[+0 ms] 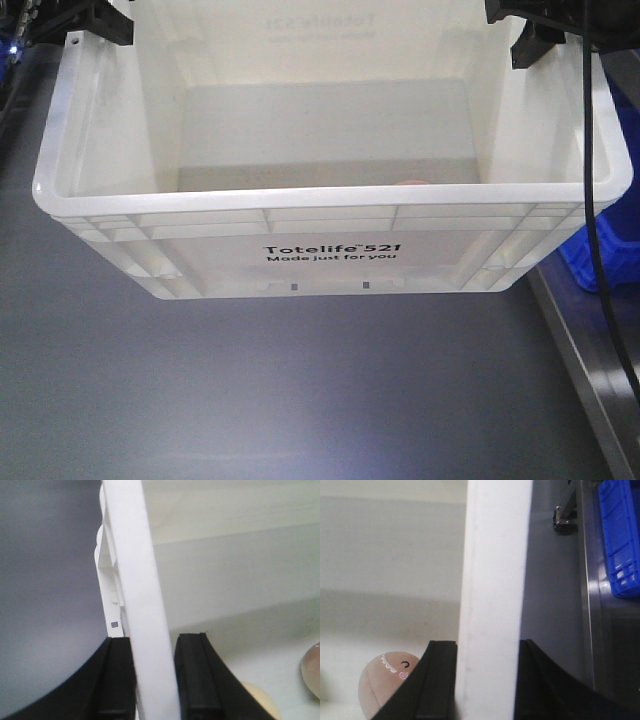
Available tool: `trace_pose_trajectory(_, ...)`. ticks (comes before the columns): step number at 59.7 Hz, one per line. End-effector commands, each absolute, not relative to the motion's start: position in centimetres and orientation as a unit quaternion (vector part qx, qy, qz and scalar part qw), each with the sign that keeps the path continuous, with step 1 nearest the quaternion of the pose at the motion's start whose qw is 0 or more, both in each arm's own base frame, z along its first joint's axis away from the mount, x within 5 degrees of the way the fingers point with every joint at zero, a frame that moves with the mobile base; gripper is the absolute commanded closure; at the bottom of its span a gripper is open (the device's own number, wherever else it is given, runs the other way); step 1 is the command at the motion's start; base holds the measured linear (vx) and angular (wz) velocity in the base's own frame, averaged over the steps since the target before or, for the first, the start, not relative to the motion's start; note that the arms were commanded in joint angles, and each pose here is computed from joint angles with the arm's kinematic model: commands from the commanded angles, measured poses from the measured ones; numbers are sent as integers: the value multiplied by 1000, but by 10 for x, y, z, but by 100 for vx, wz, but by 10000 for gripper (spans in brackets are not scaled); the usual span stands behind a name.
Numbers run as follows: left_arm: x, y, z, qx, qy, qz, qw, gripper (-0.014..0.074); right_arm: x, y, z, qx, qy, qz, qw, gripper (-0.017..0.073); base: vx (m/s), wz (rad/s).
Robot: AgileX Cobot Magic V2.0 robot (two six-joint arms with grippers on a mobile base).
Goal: Place moving items into box and shelve
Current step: 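Hold the tote by its rims while the base turns toward the blue-bin shelf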
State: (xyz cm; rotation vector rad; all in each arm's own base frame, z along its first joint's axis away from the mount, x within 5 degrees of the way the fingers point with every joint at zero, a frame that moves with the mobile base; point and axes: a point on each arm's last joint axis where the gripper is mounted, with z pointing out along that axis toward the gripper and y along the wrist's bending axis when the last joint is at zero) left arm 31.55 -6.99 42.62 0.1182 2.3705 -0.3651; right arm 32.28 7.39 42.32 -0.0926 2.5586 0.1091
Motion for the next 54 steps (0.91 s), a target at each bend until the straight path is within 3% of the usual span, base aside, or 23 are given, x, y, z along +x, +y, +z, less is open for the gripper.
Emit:
trace_pose_trajectory(1,305,-62,464,45,876,-131,462,594,306,60,454,-31,940,15,340,564,42,-38)
trace_pose_trajectory(54,305,-62,464,45,876,-132,462,594,306,60,454,-31,940,15,340,564,47,-11)
